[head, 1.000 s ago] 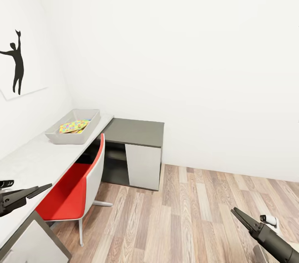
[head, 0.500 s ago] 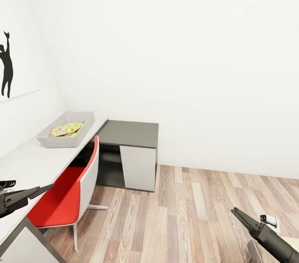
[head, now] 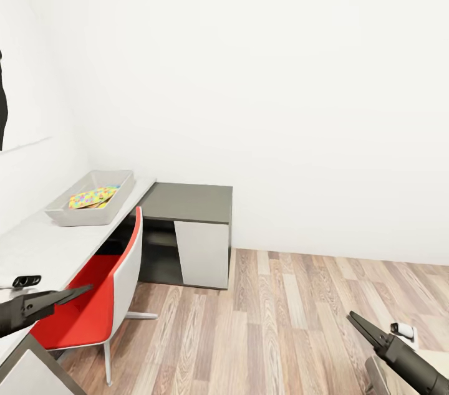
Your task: Put all the toys in the child's room - the three board games (two on the bed and one on the table), the two jigsaw puzzles on the table, and the tennis ball on the table - inside the toy box on the table in the child's room.
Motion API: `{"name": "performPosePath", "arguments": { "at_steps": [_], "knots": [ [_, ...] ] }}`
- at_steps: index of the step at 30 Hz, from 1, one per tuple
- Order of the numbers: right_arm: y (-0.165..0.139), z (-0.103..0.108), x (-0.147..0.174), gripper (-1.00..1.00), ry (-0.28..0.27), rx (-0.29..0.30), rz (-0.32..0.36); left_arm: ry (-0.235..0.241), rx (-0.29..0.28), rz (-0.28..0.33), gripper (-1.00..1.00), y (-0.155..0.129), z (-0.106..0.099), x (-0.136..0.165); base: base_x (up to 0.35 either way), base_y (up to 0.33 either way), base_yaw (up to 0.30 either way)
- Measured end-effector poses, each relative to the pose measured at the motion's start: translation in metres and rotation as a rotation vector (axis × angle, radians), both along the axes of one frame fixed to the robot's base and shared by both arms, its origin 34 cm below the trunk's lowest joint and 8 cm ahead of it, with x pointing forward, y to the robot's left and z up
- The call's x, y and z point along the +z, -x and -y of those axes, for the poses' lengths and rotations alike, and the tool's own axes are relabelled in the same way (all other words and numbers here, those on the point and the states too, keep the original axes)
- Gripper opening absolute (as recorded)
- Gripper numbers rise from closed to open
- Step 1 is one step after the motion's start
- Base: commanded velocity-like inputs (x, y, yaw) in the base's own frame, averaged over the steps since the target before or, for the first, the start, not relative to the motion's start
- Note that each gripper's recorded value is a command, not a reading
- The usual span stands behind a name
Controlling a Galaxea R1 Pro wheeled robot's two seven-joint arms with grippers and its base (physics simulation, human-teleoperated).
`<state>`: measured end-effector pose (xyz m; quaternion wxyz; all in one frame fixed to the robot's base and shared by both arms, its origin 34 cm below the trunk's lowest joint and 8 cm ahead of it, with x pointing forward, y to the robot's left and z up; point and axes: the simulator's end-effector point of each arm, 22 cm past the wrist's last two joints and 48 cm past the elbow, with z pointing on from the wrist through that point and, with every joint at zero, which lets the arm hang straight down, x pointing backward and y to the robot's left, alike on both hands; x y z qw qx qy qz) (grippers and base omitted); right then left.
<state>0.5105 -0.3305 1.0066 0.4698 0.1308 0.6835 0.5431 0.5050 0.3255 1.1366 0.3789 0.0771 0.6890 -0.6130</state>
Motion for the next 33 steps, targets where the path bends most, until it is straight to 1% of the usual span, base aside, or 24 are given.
{"name": "performPosePath", "arguments": {
  "at_steps": [4,7,9,12,13,14,15,16,17,18,19,20,21,23,24,25,26,27,28,29,30,31,32,33],
  "knots": [
    [-0.004,0.0,-0.011,1.0,0.031,-0.02,-0.04,-0.027,0.006,-0.017,1.0,-0.002,0.001,-0.008,0.0,0.0,0.0],
    [-0.009,0.001,-0.02,1.0,0.066,-0.042,-0.074,-0.069,0.015,-0.042,1.0,-0.004,0.003,-0.021,0.0,0.0,0.0],
    [-0.013,0.001,-0.026,1.0,0.092,-0.059,-0.1,-0.097,0.017,-0.067,1.0,-0.006,0.008,-0.033,0.0,0.0,0.0],
    [-0.017,-0.004,-0.042,1.0,0.134,-0.076,-0.164,-0.143,0.031,-0.113,1.0,-0.012,0.018,-0.056,0.0,0.0,0.0],
    [-0.017,-0.009,-0.053,1.0,0.156,-0.077,-0.207,-0.181,0.043,-0.144,1.0,-0.015,0.024,-0.073,0.0,0.0,0.0],
    [-0.015,-0.019,-0.071,1.0,0.189,-0.071,-0.279,-0.251,0.068,-0.199,1.0,-0.02,0.033,-0.103,0.0,0.0,0.0],
    [-0.014,-0.023,-0.077,1.0,0.2,-0.068,-0.306,-0.278,0.077,-0.22,1.0,-0.021,0.036,-0.115,0.0,0.0,0.0],
    [-0.01,-0.032,-0.092,1.0,0.223,-0.063,-0.36,-0.336,0.096,-0.26,1.0,-0.023,0.042,-0.138,0.0,0.0,0.0],
    [-0.007,-0.036,-0.1,1.0,0.236,-0.061,-0.389,-0.367,0.106,-0.282,1.0,-0.023,0.045,-0.151,0.0,0.0,0.0],
    [-0.001,-0.046,-0.118,1.0,0.269,-0.054,-0.446,-0.43,0.123,-0.325,1.0,-0.022,0.049,-0.176,0.0,0.0,0.0],
    [0.004,-0.052,-0.127,1.0,0.289,-0.046,-0.476,-0.461,0.129,-0.348,1.0,-0.021,0.052,-0.189,0.0,0.0,0.0],
    [0.014,-0.064,-0.146,1.0,0.339,-0.028,-0.532,-0.522,0.14,-0.392,1.0,-0.016,0.054,-0.214,0.0,0.0,0.0],
    [0.021,-0.07,-0.157,1.0,0.372,-0.014,-0.56,-0.551,0.143,-0.415,1.0,-0.013,0.056,-0.228,0.0,0.0,0.0],
    [0.054,-0.087,-0.203,1.0,0.526,0.038,-0.668,-0.668,0.137,-0.494,1.0,0.009,0.062,-0.285,0.0,0.0,0.0],
    [0.075,-0.092,-0.229,1.0,0.602,0.061,-0.727,-0.722,0.128,-0.523,1.0,0.023,0.066,-0.313,0.0,0.0,0.0],
    [0.087,-0.095,-0.242,1.0,0.637,0.07,-0.756,-0.747,0.123,-0.535,1.0,0.031,0.068,-0.327,0.0,0.0,0.0],
    [0.108,-0.101,-0.265,1.0,0.694,0.079,-0.805,-0.803,0.113,-0.55,1.0,0.046,0.07,-0.353,0.0,0.0,0.0],
    [0.118,-0.105,-0.276,1.0,0.72,0.082,-0.828,-0.833,0.109,-0.56,1.0,0.055,0.071,-0.366,0.0,0.0,0.0],
    [0.139,-0.113,-0.296,1.0,0.768,0.084,-0.864,-0.9,0.106,-0.576,1.0,0.072,0.068,-0.392,0.0,0.0,0.0],
    [0.161,-0.119,-0.315,1.0,0.819,0.088,-0.899,-0.974,0.108,-0.595,1.0,0.093,0.061,-0.416,0.0,0.0,0.0],
    [0.174,-0.122,-0.325,1.0,0.848,0.091,-0.916,-1.013,0.11,-0.606,1.0,0.104,0.056,-0.429,0.0,0.0,0.0],
    [0.198,-0.124,-0.34,1.0,0.908,0.1,-0.942,-1.087,0.117,-0.62,1.0,0.125,0.046,-0.449,0.0,0.0,0.0],
    [0.21,-0.123,-0.347,1.0,0.941,0.107,-0.953,-1.122,0.123,-0.63,1.0,0.137,0.04,-0.459,0.0,0.0,0.0],
    [0.232,-0.122,-0.359,1.0,1.001,0.122,-0.969,-1.188,0.14,-0.639,1.0,0.156,0.028,-0.474,0.0,0.0,0.0]
  ]
}}
